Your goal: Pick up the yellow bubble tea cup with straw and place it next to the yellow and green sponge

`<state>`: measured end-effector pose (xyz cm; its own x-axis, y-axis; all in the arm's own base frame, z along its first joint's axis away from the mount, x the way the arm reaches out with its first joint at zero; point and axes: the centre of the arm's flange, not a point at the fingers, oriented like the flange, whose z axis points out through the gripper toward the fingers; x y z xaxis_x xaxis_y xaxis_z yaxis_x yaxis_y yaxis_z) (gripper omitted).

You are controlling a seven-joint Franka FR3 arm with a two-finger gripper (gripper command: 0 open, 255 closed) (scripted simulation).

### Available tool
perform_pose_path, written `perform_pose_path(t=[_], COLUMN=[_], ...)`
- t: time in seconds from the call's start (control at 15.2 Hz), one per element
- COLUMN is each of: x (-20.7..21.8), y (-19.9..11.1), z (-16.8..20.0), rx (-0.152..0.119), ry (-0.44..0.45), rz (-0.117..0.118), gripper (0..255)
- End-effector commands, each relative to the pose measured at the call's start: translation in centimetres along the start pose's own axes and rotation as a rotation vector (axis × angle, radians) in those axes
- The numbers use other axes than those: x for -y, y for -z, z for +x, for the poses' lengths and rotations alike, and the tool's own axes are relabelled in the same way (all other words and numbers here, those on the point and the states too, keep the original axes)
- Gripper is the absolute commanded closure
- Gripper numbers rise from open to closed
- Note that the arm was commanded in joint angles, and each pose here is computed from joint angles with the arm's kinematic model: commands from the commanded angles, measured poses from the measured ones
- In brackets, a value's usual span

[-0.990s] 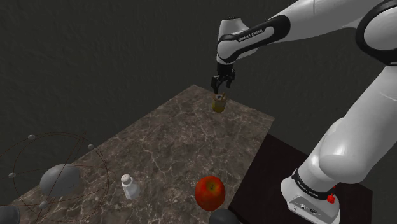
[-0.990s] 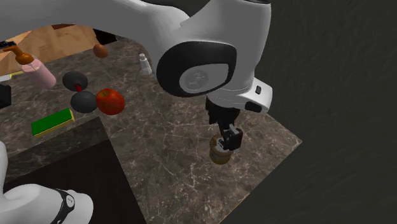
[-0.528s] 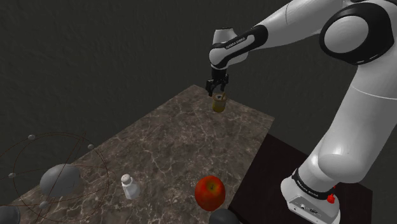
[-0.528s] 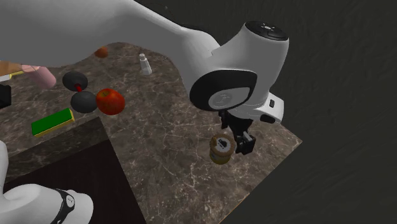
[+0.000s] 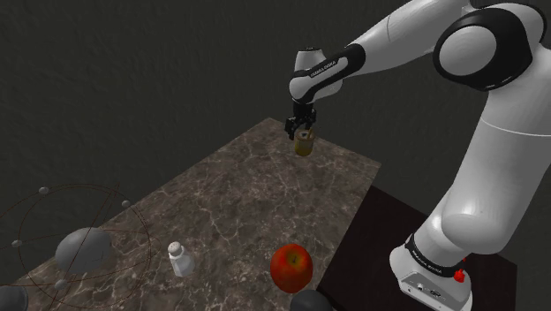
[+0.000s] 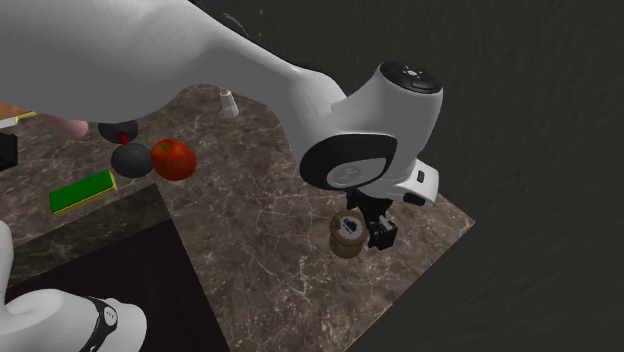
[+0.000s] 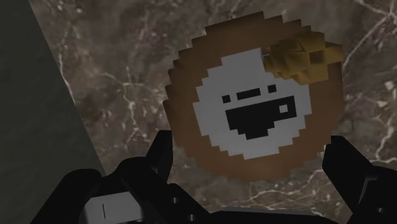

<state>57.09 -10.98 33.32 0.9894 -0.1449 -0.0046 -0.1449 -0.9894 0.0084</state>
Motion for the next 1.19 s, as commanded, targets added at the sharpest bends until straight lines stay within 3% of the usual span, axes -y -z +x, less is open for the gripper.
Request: perform_pose_path(t=[0.0,0.2,0.26,0.86,1.12], x=[0.0,0.0,0.0,0.0,0.0], y=[0.0,0.0,0.0,0.0,2.1], z=[0.0,0.0,0.0,0.0,0.0], rx=[0.000,0.000,0.000,0.000,0.000], ry=[0.000,0.000,0.000,0.000,0.000], rz=[0.000,0.000,0.000,0.000,0.000], gripper=[0,0,255,255,255])
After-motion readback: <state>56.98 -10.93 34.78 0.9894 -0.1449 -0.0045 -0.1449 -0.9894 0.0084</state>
